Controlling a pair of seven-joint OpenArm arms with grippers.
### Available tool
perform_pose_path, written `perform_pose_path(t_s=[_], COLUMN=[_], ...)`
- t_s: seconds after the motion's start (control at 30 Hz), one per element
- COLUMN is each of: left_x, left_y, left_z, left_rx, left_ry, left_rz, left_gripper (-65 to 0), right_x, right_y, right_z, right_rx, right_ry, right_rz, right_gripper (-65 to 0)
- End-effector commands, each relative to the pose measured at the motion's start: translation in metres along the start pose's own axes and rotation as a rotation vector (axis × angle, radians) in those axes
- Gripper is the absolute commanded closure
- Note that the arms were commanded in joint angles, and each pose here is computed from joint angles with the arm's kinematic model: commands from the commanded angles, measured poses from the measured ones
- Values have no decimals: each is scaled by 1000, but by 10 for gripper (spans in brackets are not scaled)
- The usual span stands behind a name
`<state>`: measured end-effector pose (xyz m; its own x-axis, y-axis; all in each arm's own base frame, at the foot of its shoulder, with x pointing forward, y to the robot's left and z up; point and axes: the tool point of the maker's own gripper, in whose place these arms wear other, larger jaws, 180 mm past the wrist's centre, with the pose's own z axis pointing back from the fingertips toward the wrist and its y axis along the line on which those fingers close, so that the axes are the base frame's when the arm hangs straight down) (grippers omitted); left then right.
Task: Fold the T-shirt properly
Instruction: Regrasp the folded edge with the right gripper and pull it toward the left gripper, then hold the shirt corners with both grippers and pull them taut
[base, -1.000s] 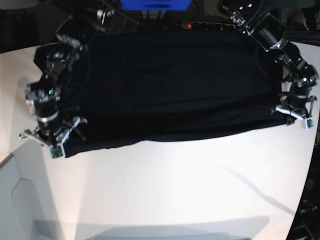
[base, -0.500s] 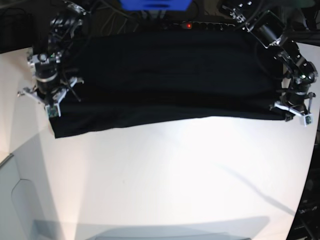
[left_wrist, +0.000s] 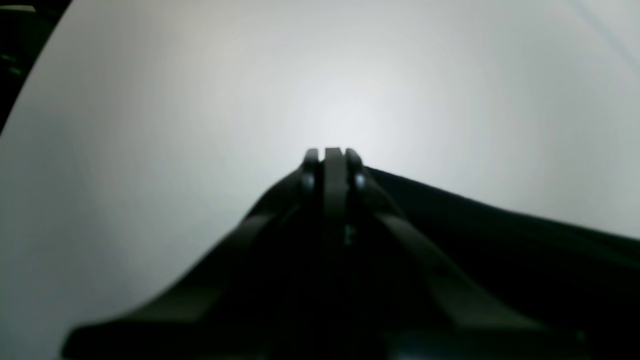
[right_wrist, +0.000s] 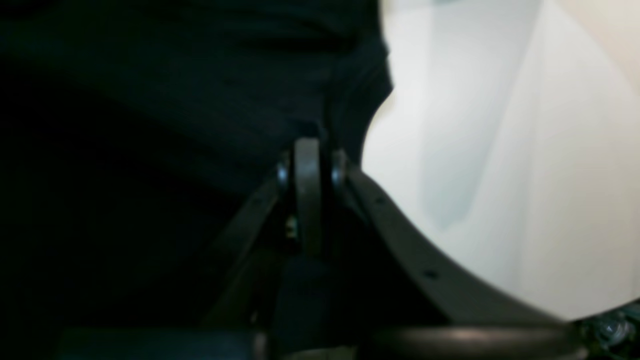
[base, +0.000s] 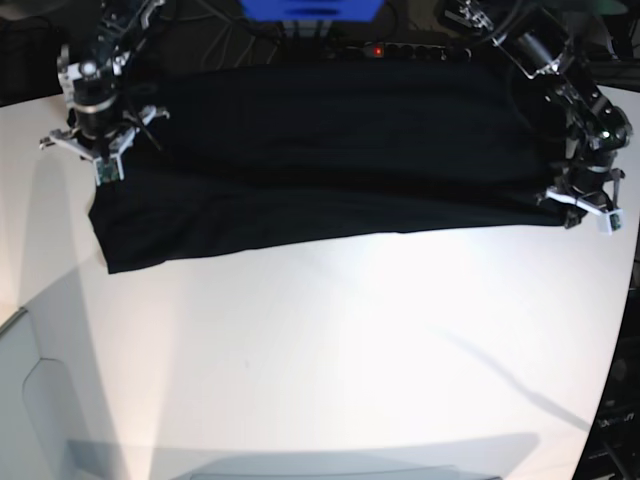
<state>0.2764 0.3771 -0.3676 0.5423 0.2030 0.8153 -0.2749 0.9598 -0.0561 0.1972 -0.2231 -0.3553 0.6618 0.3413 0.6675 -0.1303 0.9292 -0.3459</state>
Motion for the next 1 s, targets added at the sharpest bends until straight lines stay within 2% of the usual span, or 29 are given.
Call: perform_pose_path(t_s=[0.0, 0.3, 0.47, 0.57, 0.77, 0.97], left_x=[23, 20, 19, 13, 7, 8], left_y=[5, 10, 6, 7, 20, 28], left_z=[3, 14, 21, 23, 30, 33], left_rx=[10, 26, 27, 30, 61, 81], left_ry=[-67, -61, -70, -56, -51, -56], left_rz=[-13, -45, -61, -62, -44, -34], left_gripper=[0, 0, 0, 0, 0, 0], right_x=[9, 14, 20, 16, 3, 5], right_y=[1, 24, 7, 4, 7, 13], right_z=[7, 39, 52, 58, 64, 76], right_rx=[10, 120, 96, 95, 101, 120], right_ry=[-60, -258, -345, -350, -313, -363], right_rz=[-10, -170, -284, -321, -322, -332], right_gripper=[0, 0, 0, 0, 0, 0])
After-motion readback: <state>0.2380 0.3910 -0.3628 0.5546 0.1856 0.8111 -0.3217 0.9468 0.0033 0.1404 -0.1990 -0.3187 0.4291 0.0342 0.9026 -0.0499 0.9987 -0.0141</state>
